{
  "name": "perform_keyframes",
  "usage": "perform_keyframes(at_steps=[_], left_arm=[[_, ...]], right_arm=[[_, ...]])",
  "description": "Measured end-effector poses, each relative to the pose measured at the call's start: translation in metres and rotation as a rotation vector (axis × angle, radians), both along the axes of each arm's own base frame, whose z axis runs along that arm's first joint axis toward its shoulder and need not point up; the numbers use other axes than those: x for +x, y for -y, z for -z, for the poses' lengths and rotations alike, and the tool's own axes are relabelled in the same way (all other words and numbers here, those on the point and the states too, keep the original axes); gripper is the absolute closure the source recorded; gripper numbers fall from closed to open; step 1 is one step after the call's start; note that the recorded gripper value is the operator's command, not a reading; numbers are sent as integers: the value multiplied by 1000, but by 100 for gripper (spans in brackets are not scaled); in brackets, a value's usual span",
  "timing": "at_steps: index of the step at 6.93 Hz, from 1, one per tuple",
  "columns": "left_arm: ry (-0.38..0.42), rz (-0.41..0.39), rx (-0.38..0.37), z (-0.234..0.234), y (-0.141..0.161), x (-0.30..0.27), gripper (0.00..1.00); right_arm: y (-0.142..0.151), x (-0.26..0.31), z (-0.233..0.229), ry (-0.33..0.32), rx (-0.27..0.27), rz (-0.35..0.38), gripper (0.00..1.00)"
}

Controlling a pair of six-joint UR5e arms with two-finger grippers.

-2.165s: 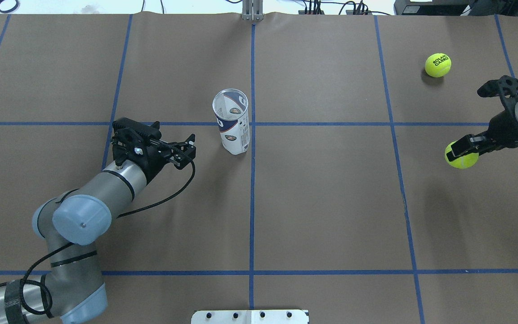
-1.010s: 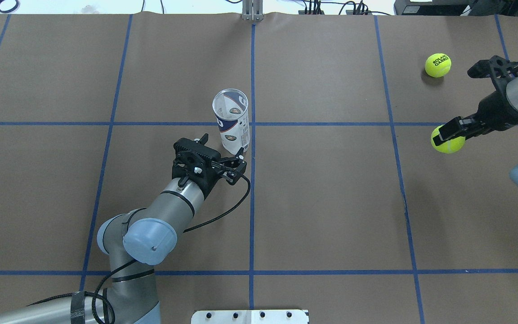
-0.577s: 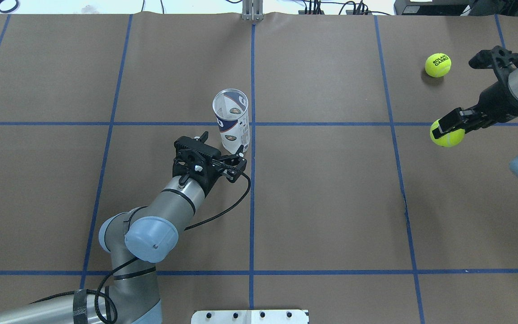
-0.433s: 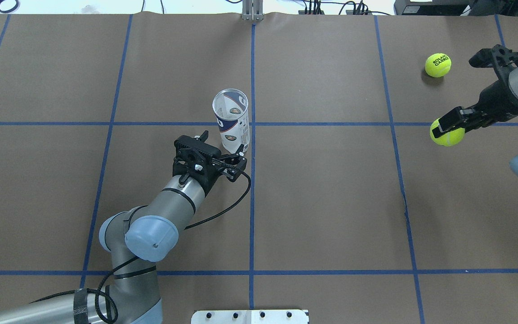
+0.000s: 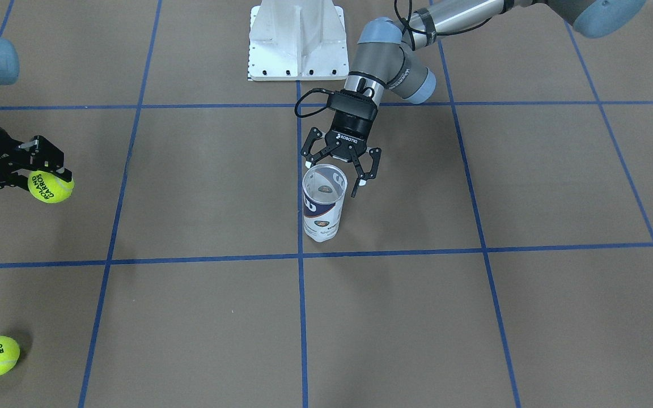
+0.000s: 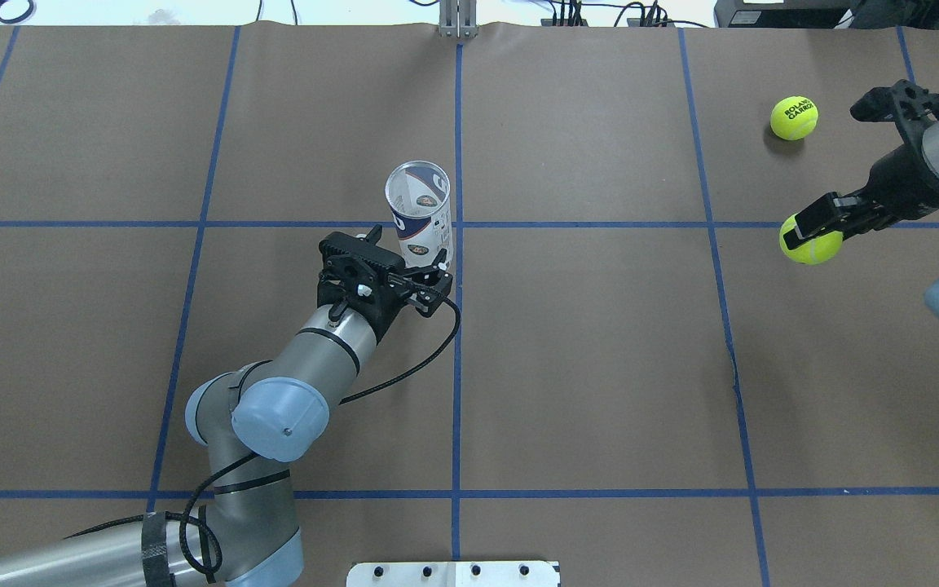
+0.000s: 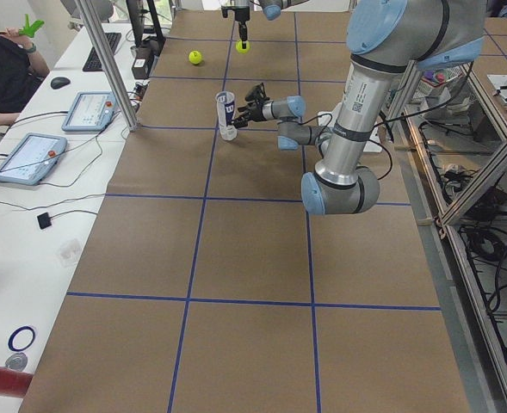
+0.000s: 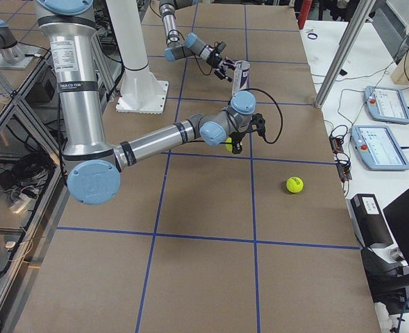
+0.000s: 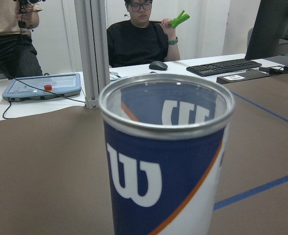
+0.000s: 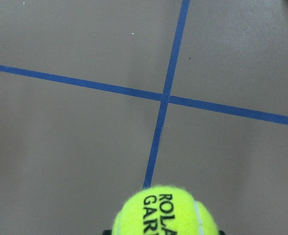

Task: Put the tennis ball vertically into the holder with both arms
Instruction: 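Grip the upright can with the left gripper while the right gripper lifts the ball, then carry the yellow ball with the right gripper above the can mouth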

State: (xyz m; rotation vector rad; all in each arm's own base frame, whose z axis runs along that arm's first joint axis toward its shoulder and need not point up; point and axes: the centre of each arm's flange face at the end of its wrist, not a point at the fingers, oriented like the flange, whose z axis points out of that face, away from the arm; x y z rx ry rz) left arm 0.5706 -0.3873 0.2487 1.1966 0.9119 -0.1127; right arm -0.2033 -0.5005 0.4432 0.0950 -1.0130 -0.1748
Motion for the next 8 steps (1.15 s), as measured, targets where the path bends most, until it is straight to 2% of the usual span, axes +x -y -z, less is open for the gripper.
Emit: perform_keyframes(at_steps=[4, 8], left_arm=[[19, 20, -7, 4, 20, 16, 1], [43, 30, -15, -1, 32, 26, 1]], right_arm=[[2, 4, 3, 12, -1, -2, 100], [16, 15, 37, 76, 18, -2, 100]])
